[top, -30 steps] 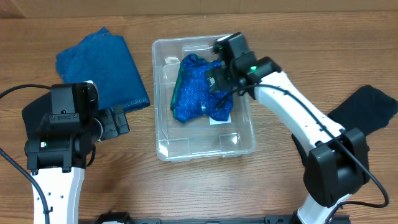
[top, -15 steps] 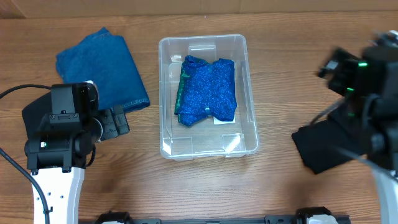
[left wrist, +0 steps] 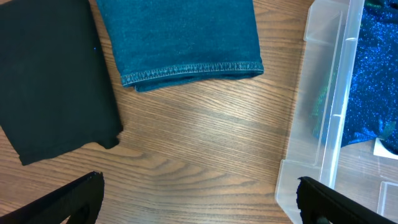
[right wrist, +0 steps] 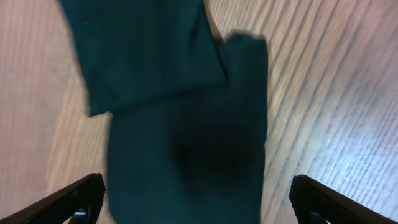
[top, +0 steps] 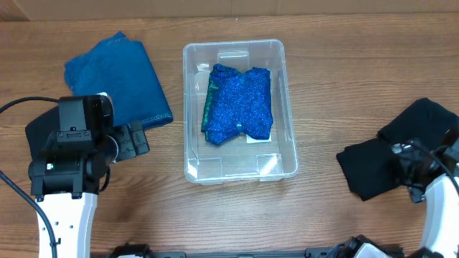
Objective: Pack container
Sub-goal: 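Move the right gripper to the black cloth on the right, then grasp the right black cloth and drop it into the bin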
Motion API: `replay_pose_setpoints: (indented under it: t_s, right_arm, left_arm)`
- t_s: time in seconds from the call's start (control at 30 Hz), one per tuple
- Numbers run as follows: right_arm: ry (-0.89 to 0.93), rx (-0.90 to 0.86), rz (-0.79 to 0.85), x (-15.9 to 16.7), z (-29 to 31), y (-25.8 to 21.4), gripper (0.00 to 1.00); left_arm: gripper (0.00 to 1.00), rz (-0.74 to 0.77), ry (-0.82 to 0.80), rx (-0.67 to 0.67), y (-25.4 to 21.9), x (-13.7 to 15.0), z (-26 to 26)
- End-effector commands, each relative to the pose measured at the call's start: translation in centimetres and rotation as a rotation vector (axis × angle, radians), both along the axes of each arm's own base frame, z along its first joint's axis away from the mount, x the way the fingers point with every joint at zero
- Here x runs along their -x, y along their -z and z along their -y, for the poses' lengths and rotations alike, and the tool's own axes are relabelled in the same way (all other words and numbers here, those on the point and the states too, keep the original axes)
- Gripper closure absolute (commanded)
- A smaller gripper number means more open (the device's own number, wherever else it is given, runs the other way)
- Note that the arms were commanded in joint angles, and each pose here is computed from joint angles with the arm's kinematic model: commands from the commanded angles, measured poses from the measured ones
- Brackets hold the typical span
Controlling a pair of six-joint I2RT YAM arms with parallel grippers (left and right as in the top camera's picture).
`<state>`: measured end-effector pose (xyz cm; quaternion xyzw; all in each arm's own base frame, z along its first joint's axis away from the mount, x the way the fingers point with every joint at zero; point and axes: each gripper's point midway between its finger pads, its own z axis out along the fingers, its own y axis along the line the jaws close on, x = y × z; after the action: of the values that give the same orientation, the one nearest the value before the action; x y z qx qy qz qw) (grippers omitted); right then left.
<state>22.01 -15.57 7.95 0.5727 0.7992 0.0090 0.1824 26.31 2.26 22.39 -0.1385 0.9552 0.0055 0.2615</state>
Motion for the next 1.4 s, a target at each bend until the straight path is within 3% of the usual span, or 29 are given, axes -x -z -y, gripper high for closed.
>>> replay_pose_setpoints:
  t_s: [0.0,0.23,0.27,0.3,0.4,0.5,0.63,0.77,0.93,1.03,1.2,1.37]
  right_arm:
    - [-0.013,-0.066,-0.017,0.3,-1.0,3.6,0.00]
    - [-0.028,-0.179,-0.098,1.0,-2.5,9.1,0.00]
    - [-0.064,-0.197,-0.076,0.4,-2.8,9.3,0.07]
    - [-0.099,-0.211,-0.052,-0.1,-3.2,9.3,0.15]
    - [-0.237,-0.262,0.071,-2.4,-4.6,8.4,0.73]
    - [-0.354,-0.315,0.177,-3.9,-6.3,7.3,0.96]
    - [-0.544,-0.379,0.379,-6.5,-8.7,3.5,0.96]
    - [-0.763,-0.292,0.545,-9.4,-11.5,-5.4,0.96]
    - [-1.142,-0.027,0.682,-11.5,-19.6,-18.3,0.96]
    - [-1.442,0.184,0.710,-11.1,-25.7,-22.4,0.96]
    - [-2.106,0.464,0.690,-7.0,-36.6,-19.8,0.96]
    - [-2.390,0.352,0.475,-5.7,-41.1,-11.6,0.96]
  left_arm:
    - [0.00,0.029,0.016,-0.005,-1.0,-0.4,0.0]
    - [0.00,0.030,0.016,-0.005,-1.0,-0.4,0.0]
    - [0.00,0.030,0.015,-0.005,-1.0,-0.4,0.0]
    - [0.00,0.030,0.016,-0.005,-1.0,-0.4,0.0]
    - [0.00,0.029,0.015,-0.005,-1.0,-0.4,0.0]
    - [0.00,0.030,0.015,-0.005,-1.0,-0.4,0.0]
    - [0.00,0.030,0.015,-0.005,-1.0,-0.4,0.0]
    - [0.00,0.030,0.015,-0.005,-1.0,-0.4,0.0]
    - [0.00,0.029,0.015,-0.005,-1.0,-0.4,0.0]
    - [0.00,0.030,0.015,-0.005,-1.0,-0.4,0.0]
    - [0.00,0.029,0.016,-0.004,-1.0,-0.4,0.0]
    - [0.00,0.024,0.016,-0.004,-0.9,-0.3,0.0]
